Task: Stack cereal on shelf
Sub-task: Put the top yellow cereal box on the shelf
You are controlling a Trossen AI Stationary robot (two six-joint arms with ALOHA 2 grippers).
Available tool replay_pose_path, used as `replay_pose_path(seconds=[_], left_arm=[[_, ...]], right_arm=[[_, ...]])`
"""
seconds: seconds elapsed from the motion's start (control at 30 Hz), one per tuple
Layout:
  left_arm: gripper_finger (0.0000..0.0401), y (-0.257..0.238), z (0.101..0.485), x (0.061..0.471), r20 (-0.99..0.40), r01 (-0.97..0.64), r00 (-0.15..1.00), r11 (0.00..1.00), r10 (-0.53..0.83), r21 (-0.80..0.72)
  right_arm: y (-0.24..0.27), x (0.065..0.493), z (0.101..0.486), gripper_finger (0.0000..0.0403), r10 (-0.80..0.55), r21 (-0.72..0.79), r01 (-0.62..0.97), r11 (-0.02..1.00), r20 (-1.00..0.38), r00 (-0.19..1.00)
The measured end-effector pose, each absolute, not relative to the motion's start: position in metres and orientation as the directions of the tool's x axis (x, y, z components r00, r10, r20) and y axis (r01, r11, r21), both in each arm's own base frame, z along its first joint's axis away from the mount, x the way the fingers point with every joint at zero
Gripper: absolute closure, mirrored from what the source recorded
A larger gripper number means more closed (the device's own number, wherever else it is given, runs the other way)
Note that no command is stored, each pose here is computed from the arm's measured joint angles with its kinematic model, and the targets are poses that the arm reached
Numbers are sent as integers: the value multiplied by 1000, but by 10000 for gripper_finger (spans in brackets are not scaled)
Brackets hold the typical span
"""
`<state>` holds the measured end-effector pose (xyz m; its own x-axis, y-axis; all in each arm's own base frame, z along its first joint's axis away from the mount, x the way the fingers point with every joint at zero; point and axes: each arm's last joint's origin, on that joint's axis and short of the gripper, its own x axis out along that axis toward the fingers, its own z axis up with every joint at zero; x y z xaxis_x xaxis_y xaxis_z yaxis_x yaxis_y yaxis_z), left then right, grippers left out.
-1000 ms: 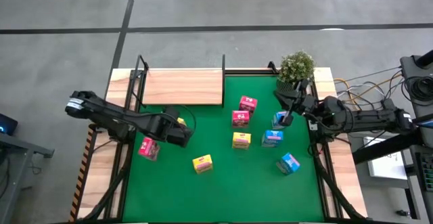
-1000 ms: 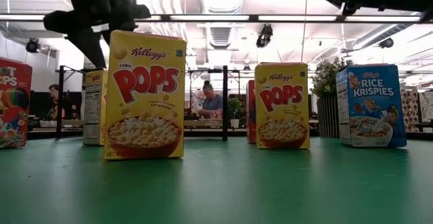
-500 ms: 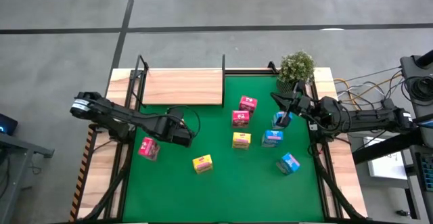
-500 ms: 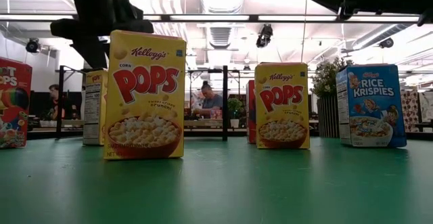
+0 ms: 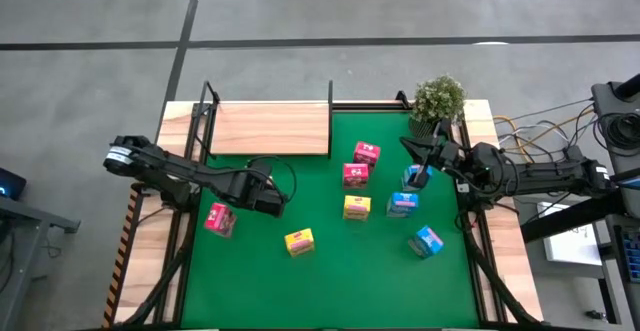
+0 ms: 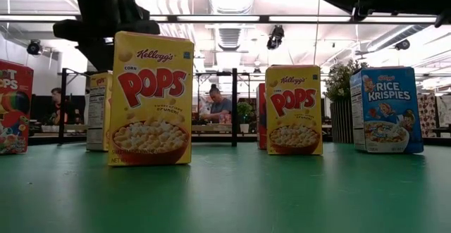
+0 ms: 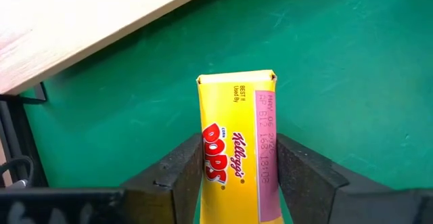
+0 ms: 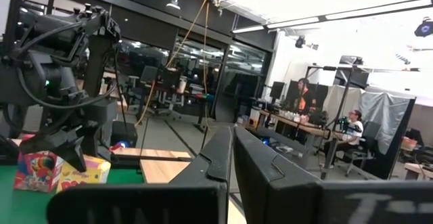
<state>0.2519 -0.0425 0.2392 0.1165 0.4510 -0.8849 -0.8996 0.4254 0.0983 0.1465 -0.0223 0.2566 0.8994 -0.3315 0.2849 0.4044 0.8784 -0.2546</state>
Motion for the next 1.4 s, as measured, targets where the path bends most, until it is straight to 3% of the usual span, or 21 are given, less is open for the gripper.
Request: replay_pose_path(seconds=[0.23, 0.4, 0.53, 0.67, 0.8, 1.0, 1.2, 1.4], left_arm=[[244, -42, 266, 264, -877, -819, 200, 566, 437, 95], [244, -42, 317, 279, -823, -663, 355, 740, 444, 113], [244, -36, 359, 286, -764, -485, 460, 849, 451, 209], [244, -22, 388, 287, -741, -265, 508, 898, 440, 351], [244, 2, 397, 282, -760, -53, 462, 870, 457, 490], [244, 75, 396, 272, -797, -44, 358, 862, 485, 505], [244, 148, 389, 255, -853, -87, 411, 945, 321, 314], [244, 200, 378, 237, -860, -132, 398, 948, 319, 290]], right_arm=[[-22, 147, 254, 394, -332, -245, 396, 885, 262, 906], [-22, 147, 254, 394, -332, -229, 393, 891, 262, 906], [-22, 147, 254, 394, -332, -210, 387, 898, 255, 908], [-22, 148, 253, 394, -333, -209, 386, 898, 250, 909], [-22, 148, 253, 394, -333, -210, 386, 899, 248, 910], [-23, 149, 248, 394, -334, -228, 376, 898, 202, 921], [-23, 150, 248, 394, -334, -250, 377, 892, 198, 921], [-23, 150, 248, 394, -334, -306, 382, 872, 200, 921]])
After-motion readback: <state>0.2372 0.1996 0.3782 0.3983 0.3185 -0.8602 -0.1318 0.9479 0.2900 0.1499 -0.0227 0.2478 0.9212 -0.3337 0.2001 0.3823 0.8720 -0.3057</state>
